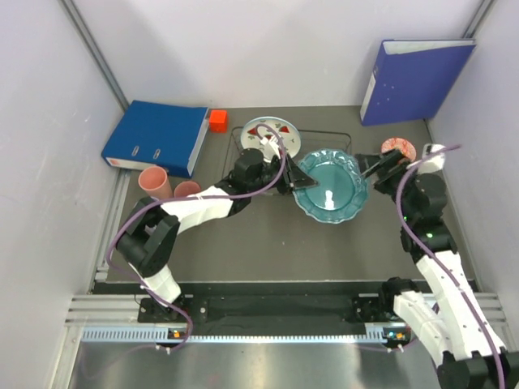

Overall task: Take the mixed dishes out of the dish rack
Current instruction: Pick up the plate from the dish rack, then place the plate at the center of the board.

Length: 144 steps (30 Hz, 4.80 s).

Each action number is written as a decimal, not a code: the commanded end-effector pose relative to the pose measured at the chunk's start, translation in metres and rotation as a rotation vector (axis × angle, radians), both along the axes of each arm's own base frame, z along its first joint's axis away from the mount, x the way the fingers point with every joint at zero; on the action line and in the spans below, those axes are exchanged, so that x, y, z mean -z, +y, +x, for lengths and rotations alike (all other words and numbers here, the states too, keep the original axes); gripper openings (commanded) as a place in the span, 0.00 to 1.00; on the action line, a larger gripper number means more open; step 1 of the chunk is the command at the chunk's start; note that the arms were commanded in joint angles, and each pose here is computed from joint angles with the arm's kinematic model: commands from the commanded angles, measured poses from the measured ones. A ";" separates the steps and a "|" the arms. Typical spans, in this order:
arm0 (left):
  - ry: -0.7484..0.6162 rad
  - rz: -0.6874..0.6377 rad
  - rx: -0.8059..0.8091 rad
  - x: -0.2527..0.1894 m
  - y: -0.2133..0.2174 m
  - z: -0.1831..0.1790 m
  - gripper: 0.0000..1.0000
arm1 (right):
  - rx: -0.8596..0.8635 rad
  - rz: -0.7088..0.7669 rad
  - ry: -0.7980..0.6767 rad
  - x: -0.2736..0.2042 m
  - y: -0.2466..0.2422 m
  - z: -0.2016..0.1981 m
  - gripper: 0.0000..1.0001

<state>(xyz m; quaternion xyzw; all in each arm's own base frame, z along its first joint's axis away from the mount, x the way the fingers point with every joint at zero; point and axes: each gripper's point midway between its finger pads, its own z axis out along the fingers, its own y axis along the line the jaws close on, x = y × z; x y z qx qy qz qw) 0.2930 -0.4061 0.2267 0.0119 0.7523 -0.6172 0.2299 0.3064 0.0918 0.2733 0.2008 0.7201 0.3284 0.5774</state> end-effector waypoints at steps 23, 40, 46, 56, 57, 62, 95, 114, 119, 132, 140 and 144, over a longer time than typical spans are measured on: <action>-0.110 0.058 0.379 0.005 -0.159 -0.045 0.00 | 0.240 -0.013 -0.437 -0.164 -0.054 -0.074 1.00; -0.094 0.012 0.365 0.031 -0.211 -0.012 0.00 | 0.159 0.024 -0.443 -0.138 -0.037 -0.074 1.00; -0.189 0.135 0.245 0.046 -0.211 0.002 0.00 | 0.158 0.014 -0.447 -0.138 -0.037 -0.077 1.00; -0.176 0.077 0.185 0.026 -0.171 0.016 0.00 | 0.164 -0.005 -0.434 -0.129 -0.038 -0.077 1.00; -0.198 0.055 0.198 0.010 -0.169 0.012 0.00 | 0.165 -0.002 -0.440 -0.130 -0.038 -0.076 1.00; -0.279 -0.005 0.210 -0.036 -0.158 0.003 0.00 | 0.164 -0.002 -0.445 -0.134 -0.038 -0.076 1.00; -0.415 0.086 -0.219 -0.153 0.098 0.018 0.00 | 0.247 -0.380 0.219 -0.008 -0.047 0.083 0.56; -0.364 0.037 -0.184 -0.135 0.125 -0.020 0.00 | 0.107 -0.387 0.381 0.100 -0.016 0.126 0.64; -0.288 0.066 -0.114 -0.106 0.122 -0.045 0.00 | 0.136 -0.281 0.219 0.061 -0.010 0.113 0.70; -0.052 0.172 -0.032 0.020 0.114 -0.107 0.00 | 0.115 -0.203 -0.005 -0.040 -0.008 0.060 0.76; 0.050 0.194 0.015 0.063 0.099 -0.102 0.00 | 0.066 -0.183 -0.026 -0.036 0.000 0.040 0.77; 0.100 0.224 0.014 0.085 0.094 -0.096 0.00 | 0.040 -0.168 -0.016 -0.022 0.005 0.032 0.77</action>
